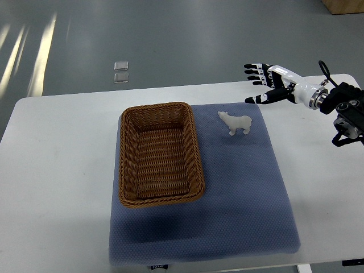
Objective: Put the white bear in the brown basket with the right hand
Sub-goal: 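Reach the right hand toward the white polar bear figurine, then close the right hand fingers around the white bear and lift it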
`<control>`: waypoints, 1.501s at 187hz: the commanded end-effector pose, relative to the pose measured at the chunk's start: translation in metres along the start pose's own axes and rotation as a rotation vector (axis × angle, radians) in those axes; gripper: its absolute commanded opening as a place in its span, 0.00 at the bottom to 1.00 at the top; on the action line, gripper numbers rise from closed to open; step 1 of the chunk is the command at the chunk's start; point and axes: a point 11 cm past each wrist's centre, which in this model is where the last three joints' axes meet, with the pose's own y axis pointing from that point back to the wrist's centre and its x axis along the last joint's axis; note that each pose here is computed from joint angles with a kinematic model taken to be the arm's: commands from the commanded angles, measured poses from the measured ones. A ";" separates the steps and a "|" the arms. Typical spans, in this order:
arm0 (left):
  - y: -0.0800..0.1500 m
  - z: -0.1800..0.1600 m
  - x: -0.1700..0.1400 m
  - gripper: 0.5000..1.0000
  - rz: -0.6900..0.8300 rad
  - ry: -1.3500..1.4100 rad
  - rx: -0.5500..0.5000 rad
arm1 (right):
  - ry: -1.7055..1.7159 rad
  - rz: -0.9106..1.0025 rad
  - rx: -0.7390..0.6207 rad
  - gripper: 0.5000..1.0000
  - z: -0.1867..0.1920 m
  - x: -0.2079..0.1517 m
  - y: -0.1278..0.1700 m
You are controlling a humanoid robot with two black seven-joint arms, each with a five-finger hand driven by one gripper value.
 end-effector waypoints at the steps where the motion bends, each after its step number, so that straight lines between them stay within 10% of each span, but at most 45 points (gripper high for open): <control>1: 0.000 0.000 0.000 1.00 0.000 0.000 0.000 | 0.145 -0.073 -0.028 0.84 -0.009 -0.006 -0.007; 152: 0.000 0.000 0.000 1.00 0.000 0.002 0.000 | 0.680 -0.287 -0.216 0.78 0.012 -0.041 -0.022; 281: 0.000 0.000 -0.001 1.00 -0.002 0.001 0.000 | 0.752 -0.261 -0.240 0.32 0.020 -0.046 -0.027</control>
